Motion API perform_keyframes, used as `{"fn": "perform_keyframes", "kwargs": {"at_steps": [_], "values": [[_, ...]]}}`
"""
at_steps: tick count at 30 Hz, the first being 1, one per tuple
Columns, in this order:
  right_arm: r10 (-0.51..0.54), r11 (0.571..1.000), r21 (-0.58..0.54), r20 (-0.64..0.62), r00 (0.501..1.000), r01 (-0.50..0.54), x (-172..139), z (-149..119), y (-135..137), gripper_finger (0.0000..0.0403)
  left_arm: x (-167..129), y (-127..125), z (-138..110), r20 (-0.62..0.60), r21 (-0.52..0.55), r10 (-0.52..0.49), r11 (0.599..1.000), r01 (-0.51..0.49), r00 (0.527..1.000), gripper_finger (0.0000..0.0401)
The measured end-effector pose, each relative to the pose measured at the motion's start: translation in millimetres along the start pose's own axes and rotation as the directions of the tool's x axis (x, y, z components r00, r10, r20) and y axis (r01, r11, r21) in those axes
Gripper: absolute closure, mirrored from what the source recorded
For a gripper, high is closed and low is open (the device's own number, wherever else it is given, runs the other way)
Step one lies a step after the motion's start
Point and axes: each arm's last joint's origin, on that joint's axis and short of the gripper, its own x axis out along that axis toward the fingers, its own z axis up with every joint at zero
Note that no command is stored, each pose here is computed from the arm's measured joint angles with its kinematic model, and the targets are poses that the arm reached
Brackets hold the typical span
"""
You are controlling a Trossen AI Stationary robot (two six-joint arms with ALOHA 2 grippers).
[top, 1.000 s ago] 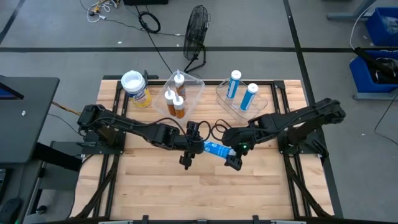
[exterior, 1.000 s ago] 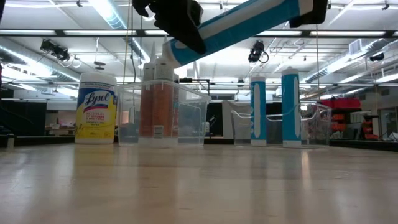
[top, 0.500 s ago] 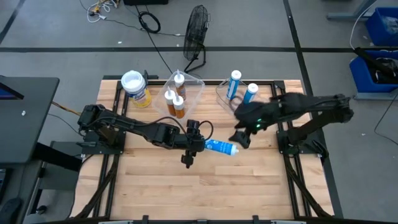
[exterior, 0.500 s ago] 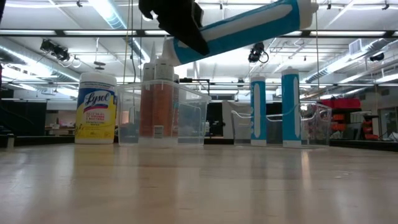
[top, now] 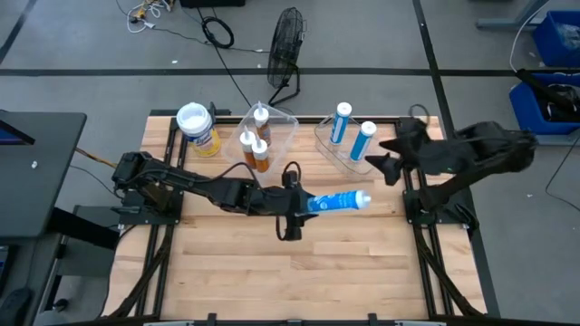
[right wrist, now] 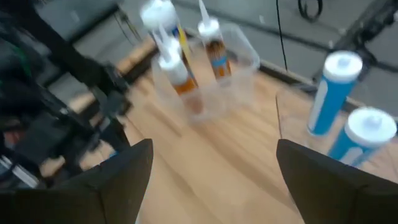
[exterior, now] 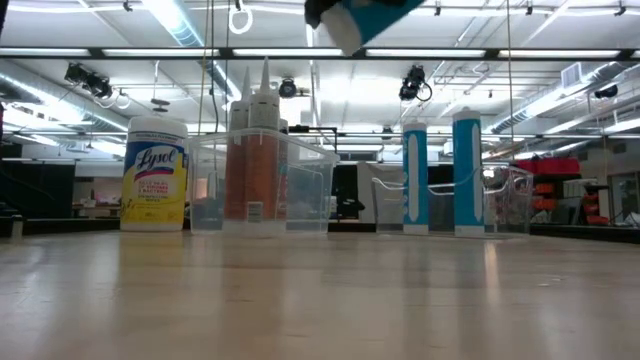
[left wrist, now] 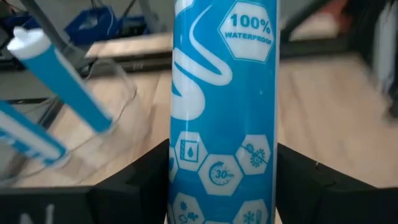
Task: Pick & place silicon tubes, Sealant and Lysol wipes
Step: Put the blue sealant into the transparent bin
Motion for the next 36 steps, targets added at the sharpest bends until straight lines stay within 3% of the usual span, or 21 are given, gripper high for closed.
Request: {"fn": "perform_keyframes", "kwargs": {"at_steps": [11, 14, 18, 22, 30, 36], "values": [[0.049, 0.997, -0.065, 0.191, 0.98, -0.037, 13.3, -29.0, 24.3, 0.006, -2.7, 1.3, 25.6, 0.259, -0.237, -0.014, 0.968, 0.078, 0.966, 0.0178], [0.09, 0.993, -0.096, 0.231, 0.969, -0.07, 17.0, -33.1, 32.1, 0.006, -3.9, -0.5, 27.9, 0.285, -0.264, -0.018, 0.96, 0.097, 0.958, 0.0176], [0.032, 0.991, -0.132, 0.327, 0.944, 0.012, 13.0, -29.7, 27.5, 0.006, -5.4, -4.1, 28.0, 0.286, -0.295, -0.005, 0.951, 0.093, 0.958, 0.0178], [0.038, 0.988, -0.15, 0.384, 0.922, 0.022, 0.7, -21.0, 17.9, 0.0059, -8.4, -6.2, 31.7, 0.313, -0.342, 0.029, 0.936, 0.085, 0.949, 0.0178], [0.193, 0.98, -0.125, 0.403, 0.895, -0.155, -38.8, -12.2, -10.5, 0.0059, -14.6, -5.2, 44.0, 0.424, -0.385, 0.089, 0.918, 0.091, 0.901, 0.0179], [0.315, 0.949, -0.143, 0.374, 0.872, -0.282, -51.1, -13.1, -9.9, 0.0059, -19.1, 0.0, 53.7, 0.513, -0.401, 0.132, 0.911, 0.1, 0.848, 0.0178]]}}
